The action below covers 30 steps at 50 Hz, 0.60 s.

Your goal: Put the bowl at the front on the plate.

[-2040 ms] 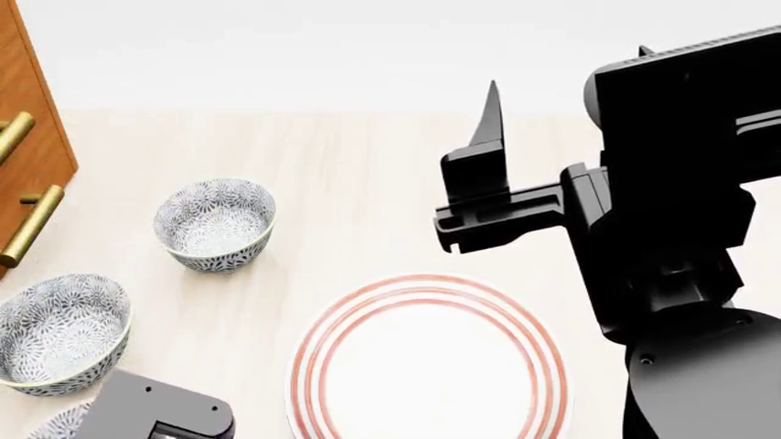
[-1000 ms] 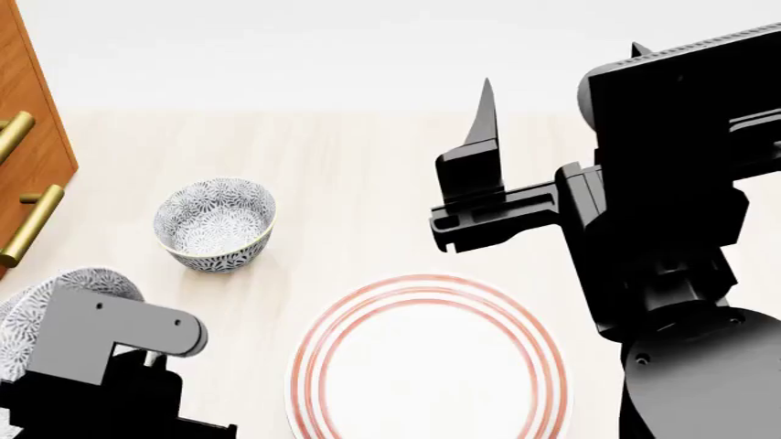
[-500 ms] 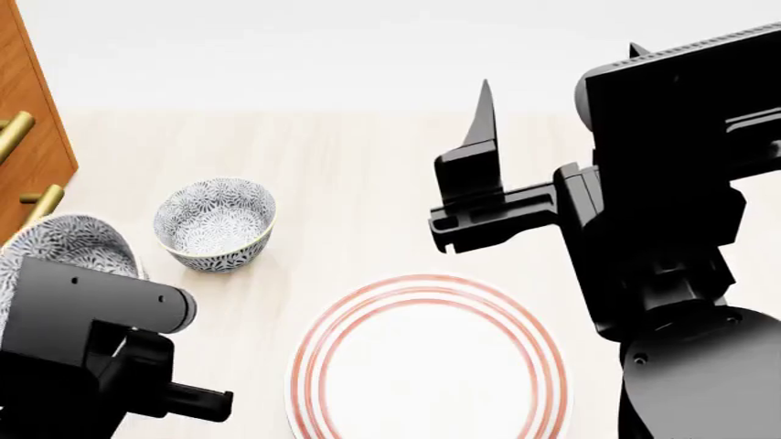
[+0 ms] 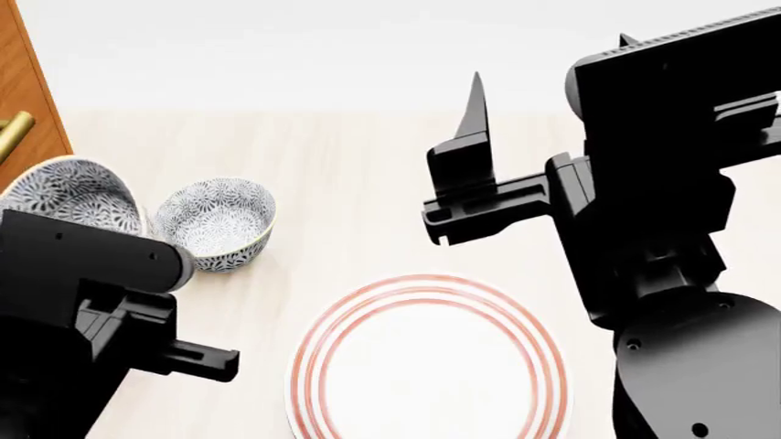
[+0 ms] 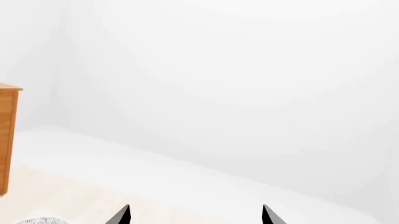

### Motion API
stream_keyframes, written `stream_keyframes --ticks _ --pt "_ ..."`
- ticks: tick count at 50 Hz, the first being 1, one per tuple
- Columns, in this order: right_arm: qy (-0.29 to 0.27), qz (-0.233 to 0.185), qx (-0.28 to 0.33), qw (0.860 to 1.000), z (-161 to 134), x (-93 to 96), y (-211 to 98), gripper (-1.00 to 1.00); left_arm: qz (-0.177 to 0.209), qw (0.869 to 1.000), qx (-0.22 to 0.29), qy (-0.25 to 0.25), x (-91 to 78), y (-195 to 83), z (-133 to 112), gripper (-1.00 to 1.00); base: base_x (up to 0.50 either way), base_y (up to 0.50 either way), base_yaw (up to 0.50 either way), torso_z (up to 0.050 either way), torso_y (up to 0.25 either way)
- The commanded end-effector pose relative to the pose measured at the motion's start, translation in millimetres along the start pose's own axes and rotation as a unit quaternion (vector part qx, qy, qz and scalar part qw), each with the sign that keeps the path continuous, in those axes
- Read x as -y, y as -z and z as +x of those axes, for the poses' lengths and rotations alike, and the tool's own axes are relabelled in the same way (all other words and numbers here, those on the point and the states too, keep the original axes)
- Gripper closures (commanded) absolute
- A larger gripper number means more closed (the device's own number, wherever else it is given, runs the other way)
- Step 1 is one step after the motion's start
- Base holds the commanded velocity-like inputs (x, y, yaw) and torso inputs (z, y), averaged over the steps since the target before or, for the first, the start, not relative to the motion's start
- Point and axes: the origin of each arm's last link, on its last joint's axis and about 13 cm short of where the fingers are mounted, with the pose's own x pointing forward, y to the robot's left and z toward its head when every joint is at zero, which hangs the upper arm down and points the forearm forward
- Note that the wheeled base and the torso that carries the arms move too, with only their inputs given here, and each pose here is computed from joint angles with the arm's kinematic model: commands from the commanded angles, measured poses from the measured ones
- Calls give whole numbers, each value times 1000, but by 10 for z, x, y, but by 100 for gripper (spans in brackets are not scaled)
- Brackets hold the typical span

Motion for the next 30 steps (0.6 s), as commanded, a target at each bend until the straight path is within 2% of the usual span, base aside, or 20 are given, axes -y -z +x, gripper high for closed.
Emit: stream_keyframes --ticks 1,13,17,30 --pt "-2 -1 6 1000 4 -5 -12 -100 5 1000 23 14 13 -124 30 100 0 0 0 0 0" --pt "-6 -5 11 1000 9 -9 -15 -100 6 998 42 38 32 -243 78 100 0 0 0 0 1" --pt "-10 -5 10 1000 28 -19 -2 -100 19 997 54 43 52 -278 97 100 0 0 0 0 0" --pt "-13 -6 17 1000 35 -18 -29 -100 17 998 41 54 76 -361 242 100 0 0 0 0 1"
